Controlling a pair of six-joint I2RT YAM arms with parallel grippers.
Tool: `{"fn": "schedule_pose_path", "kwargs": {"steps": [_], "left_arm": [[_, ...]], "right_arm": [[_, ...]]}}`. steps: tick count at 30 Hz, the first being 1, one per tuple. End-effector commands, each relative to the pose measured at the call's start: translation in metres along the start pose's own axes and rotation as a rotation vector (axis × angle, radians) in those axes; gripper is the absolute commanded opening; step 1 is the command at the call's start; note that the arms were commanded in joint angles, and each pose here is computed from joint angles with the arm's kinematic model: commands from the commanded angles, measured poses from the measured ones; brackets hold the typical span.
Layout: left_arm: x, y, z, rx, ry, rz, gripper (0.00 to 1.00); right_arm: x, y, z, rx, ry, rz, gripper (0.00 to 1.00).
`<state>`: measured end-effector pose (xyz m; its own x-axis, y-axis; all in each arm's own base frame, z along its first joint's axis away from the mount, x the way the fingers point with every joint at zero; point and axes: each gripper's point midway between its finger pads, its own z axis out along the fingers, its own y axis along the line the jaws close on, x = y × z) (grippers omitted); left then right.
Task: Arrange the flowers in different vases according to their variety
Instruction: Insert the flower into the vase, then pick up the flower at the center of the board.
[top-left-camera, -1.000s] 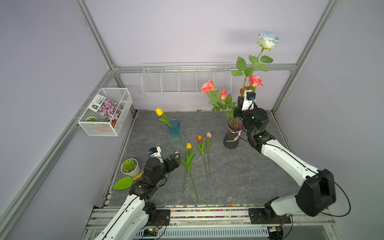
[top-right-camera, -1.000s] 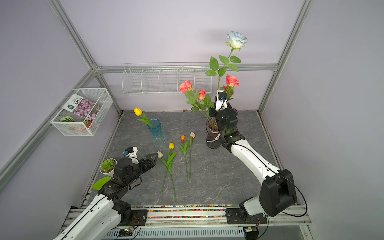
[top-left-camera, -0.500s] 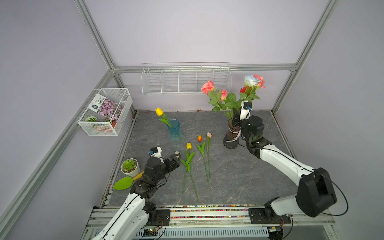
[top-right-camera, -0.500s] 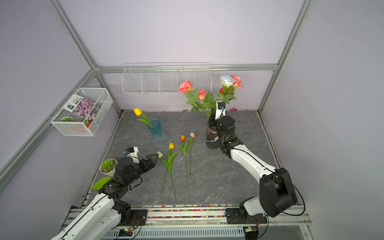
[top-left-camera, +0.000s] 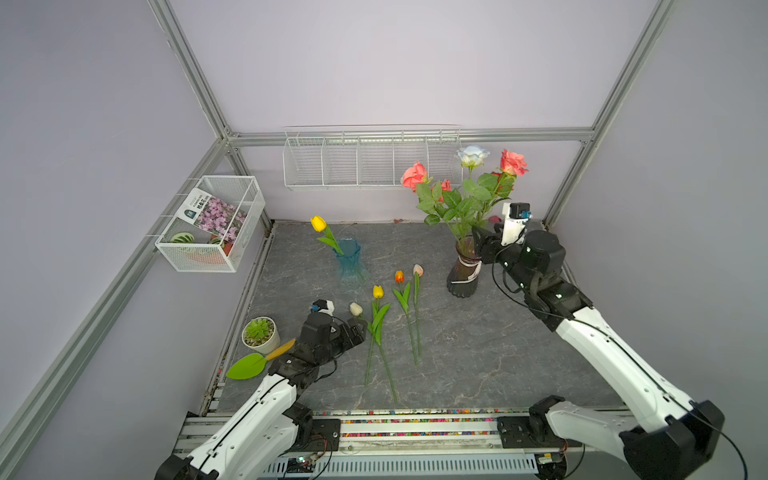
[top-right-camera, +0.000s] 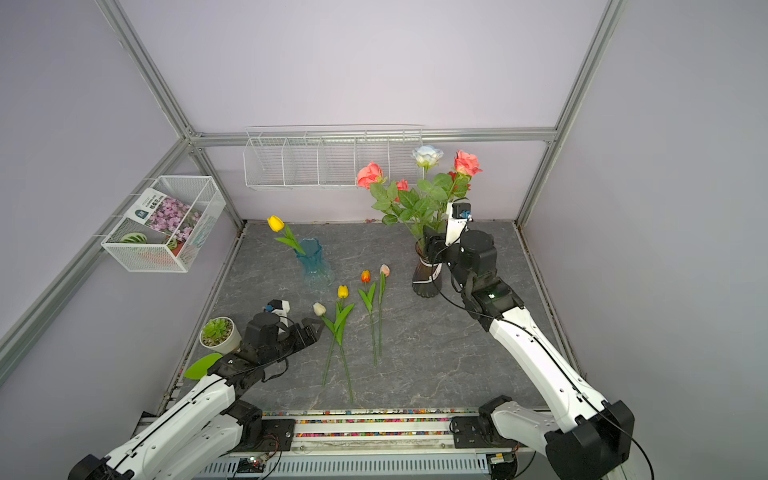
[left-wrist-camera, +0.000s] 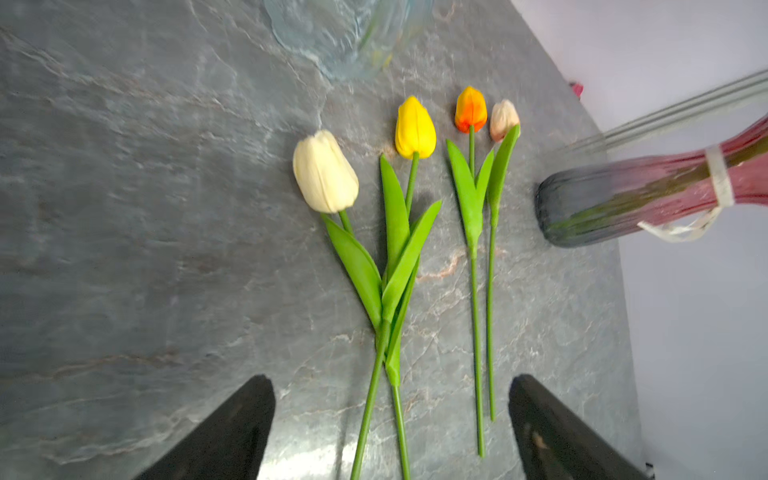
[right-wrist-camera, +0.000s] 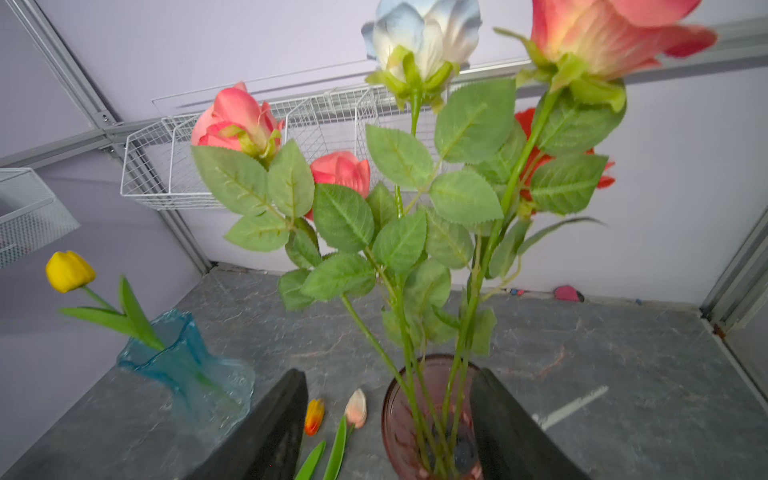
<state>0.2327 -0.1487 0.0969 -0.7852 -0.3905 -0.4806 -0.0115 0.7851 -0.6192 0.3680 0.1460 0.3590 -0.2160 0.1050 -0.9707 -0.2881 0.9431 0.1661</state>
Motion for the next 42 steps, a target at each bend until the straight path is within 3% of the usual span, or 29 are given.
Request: {"fn": "schedule_pose_path", "kwargs": {"steps": [1, 13, 19, 23, 29, 31, 34, 42], "left_arm": [[0.005, -0.005, 0.001, -0.027, 0.022, 0.031, 0.87], [0.035, -0.006, 0.033, -0.208, 0.175, 0.199, 0.61], [0.042, 0.01, 0.053, -0.331, 0.24, 0.259, 0.48], [0.044, 0.017, 0.061, -0.39, 0.271, 0.271, 0.33], [0.054, 0.019, 0.076, -0.399, 0.335, 0.289, 0.31], [0.057, 0.02, 0.08, -0.401, 0.351, 0.292, 0.24], [0.059, 0.02, 0.082, -0.409, 0.367, 0.296, 0.02], [0.031, -0.014, 0.057, -0.349, 0.267, 0.305, 0.0]], "right_arm": [[0.057, -0.001, -0.014, -0.024, 0.194, 0.04, 0.68], [0.13, -0.005, -0.04, -0.059, 0.33, 0.067, 0.69], [0.139, -0.006, -0.046, -0.066, 0.344, 0.057, 0.69], [0.141, -0.007, -0.05, -0.059, 0.351, 0.046, 0.69], [0.141, -0.011, -0.055, -0.045, 0.341, 0.033, 0.69], [0.14, -0.012, -0.057, -0.043, 0.334, 0.031, 0.69], [0.137, -0.013, -0.06, -0.038, 0.328, 0.027, 0.69], [0.137, -0.012, -0.062, -0.042, 0.321, 0.033, 0.69]]}}
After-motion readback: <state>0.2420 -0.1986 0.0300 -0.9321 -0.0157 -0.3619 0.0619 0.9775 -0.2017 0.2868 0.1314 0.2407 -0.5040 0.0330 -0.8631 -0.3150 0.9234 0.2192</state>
